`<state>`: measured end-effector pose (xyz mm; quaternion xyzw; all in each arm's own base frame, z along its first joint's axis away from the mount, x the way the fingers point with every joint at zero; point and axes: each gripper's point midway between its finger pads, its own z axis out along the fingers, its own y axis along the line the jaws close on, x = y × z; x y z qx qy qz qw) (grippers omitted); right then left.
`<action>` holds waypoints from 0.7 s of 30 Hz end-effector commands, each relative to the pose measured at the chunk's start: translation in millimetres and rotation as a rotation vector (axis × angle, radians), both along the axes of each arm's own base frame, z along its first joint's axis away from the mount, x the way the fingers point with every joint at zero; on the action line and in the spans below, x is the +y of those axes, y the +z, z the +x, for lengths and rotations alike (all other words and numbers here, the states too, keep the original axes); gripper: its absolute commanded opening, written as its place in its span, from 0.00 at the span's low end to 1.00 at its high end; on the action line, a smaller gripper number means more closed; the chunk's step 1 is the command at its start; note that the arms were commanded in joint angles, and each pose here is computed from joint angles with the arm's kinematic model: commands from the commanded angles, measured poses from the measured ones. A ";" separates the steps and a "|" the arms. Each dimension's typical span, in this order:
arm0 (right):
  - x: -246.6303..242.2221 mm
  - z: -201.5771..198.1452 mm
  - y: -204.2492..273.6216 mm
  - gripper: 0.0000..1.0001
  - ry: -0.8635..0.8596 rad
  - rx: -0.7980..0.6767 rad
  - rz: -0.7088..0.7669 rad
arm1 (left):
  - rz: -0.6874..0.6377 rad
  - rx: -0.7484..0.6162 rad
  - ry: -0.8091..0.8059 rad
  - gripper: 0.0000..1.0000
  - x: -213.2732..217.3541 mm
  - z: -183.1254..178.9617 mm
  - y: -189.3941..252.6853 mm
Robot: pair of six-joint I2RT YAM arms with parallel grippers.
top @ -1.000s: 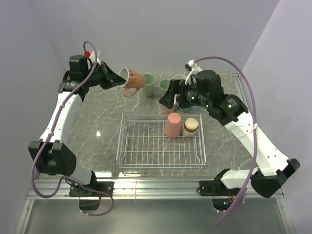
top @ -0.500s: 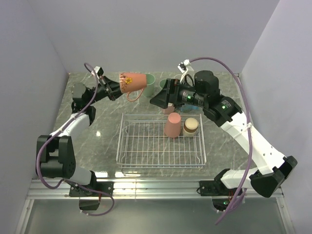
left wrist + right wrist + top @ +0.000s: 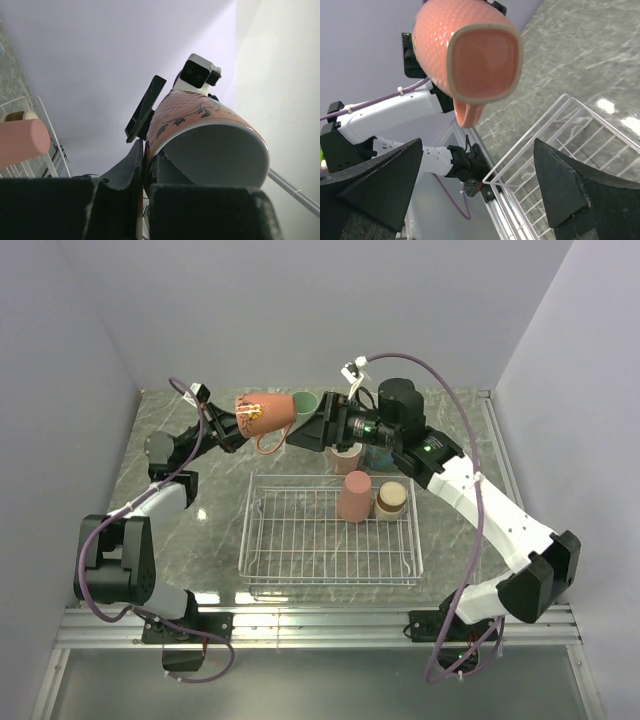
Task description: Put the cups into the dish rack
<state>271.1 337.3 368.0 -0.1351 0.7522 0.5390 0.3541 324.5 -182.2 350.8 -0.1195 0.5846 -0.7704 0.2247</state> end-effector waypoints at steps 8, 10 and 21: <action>41.4 -0.5 30.5 0.90 0.111 -0.058 0.112 | -0.177 -0.148 -0.092 0.00 10.5 -58.1 69.0; 46.6 -1.6 32.9 0.87 0.118 -0.048 0.131 | -0.175 -0.139 -0.088 0.00 10.1 -58.4 68.1; 64.0 -7.3 48.7 0.39 0.163 -0.027 0.252 | -0.100 -0.088 -0.070 0.00 -0.5 -51.4 48.1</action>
